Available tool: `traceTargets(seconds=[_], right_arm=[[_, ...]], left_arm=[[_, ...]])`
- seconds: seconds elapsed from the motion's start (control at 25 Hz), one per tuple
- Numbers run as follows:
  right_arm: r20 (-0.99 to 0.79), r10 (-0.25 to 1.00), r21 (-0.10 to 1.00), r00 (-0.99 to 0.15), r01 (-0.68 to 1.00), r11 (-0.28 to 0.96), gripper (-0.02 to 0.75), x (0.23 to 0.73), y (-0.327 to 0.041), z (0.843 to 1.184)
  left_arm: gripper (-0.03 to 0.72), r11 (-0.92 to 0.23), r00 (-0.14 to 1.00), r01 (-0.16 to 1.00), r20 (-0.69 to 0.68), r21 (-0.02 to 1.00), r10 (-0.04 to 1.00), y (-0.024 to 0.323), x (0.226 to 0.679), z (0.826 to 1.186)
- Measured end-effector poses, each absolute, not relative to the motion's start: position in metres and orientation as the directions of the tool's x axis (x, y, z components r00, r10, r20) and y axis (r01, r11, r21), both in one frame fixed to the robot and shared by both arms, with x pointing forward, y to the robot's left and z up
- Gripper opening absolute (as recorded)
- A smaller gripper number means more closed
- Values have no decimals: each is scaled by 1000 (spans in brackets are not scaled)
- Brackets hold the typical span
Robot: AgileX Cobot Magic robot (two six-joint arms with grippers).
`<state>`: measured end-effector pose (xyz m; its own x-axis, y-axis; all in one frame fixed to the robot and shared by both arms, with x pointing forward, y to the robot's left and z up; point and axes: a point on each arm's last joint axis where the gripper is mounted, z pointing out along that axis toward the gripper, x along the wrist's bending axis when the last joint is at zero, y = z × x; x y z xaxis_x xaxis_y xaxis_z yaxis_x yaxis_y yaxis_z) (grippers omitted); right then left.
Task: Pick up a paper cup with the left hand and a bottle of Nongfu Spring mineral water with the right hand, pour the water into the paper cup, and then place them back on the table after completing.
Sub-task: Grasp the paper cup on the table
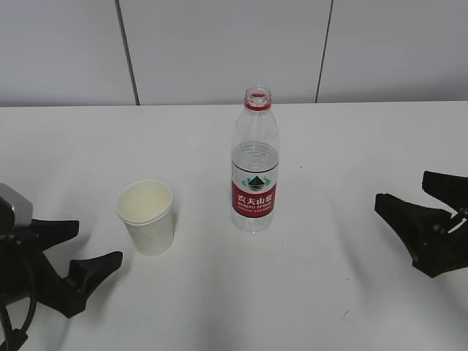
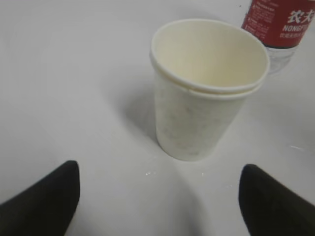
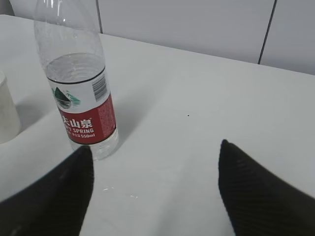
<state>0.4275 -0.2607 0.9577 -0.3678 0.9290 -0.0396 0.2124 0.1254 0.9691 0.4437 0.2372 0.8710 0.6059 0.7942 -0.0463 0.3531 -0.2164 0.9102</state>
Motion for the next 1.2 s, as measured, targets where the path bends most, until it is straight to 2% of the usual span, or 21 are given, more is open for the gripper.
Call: traceTargets(seconds=[0.6,0.84,1.2], right_arm=[[-40,929,969,-368,212,125,587,428,-261,958],[-40,929,969,-368,212,125,587,428,-261,958],[-41,928,970,-370,209,126,587,428,-260,958]], left_arm=[[603,-239,717,244,-9,940,697,224,475,876],[605,-271,769,210,13,940,639,205,483,878],[605,-286,741,232,22,930,672,190,497,875]])
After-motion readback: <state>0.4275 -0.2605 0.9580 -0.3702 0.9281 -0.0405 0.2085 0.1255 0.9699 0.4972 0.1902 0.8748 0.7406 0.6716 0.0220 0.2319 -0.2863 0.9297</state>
